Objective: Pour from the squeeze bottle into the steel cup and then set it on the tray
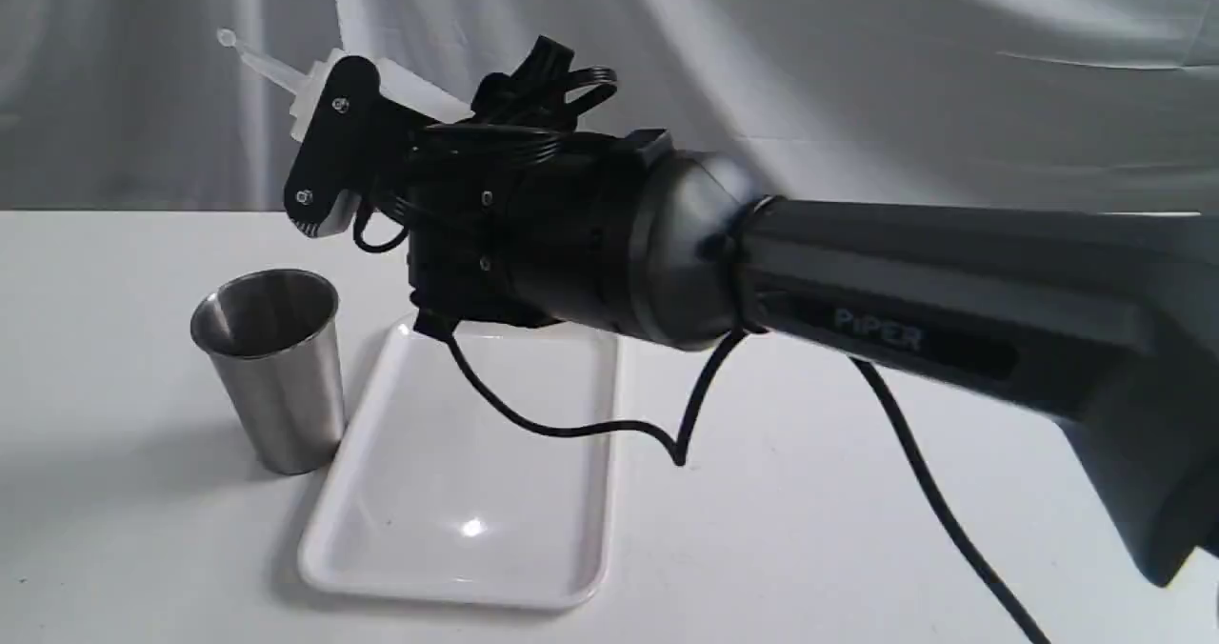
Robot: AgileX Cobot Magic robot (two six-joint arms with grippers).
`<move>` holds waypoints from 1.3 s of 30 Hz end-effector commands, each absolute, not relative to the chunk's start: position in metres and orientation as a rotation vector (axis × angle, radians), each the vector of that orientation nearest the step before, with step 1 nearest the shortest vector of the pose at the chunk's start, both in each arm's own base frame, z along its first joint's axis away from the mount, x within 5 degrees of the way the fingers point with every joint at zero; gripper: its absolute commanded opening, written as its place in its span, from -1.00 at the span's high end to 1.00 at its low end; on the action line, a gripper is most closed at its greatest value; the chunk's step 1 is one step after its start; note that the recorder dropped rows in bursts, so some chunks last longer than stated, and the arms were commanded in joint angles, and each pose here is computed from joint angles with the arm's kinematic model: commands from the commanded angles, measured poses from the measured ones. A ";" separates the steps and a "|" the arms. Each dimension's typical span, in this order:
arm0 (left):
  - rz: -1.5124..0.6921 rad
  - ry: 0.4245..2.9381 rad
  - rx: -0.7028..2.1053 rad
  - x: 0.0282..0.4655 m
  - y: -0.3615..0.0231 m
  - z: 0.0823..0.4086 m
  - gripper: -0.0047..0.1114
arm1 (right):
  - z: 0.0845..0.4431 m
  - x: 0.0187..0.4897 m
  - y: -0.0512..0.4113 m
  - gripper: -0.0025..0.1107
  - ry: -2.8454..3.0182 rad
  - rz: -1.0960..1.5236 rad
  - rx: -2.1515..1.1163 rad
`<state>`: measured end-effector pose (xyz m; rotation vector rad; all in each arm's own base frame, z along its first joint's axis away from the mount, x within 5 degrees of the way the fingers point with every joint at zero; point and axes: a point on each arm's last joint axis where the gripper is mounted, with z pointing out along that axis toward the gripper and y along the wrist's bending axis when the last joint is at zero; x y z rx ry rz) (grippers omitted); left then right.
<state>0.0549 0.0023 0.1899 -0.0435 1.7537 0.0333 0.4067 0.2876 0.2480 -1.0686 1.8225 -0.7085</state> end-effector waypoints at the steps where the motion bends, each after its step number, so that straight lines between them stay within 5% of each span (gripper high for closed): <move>1: 0.031 1.749 -0.041 0.055 0.002 0.189 0.78 | 0.258 0.406 0.289 0.96 1.763 -0.791 -1.070; 26: 0.029 1.749 -0.043 0.055 0.002 0.189 0.78 | 0.241 0.404 0.303 0.96 1.690 -0.857 -1.136; 39: 0.032 1.749 -0.039 0.055 0.002 0.189 0.78 | 0.234 0.407 0.299 0.96 1.578 -1.098 -1.334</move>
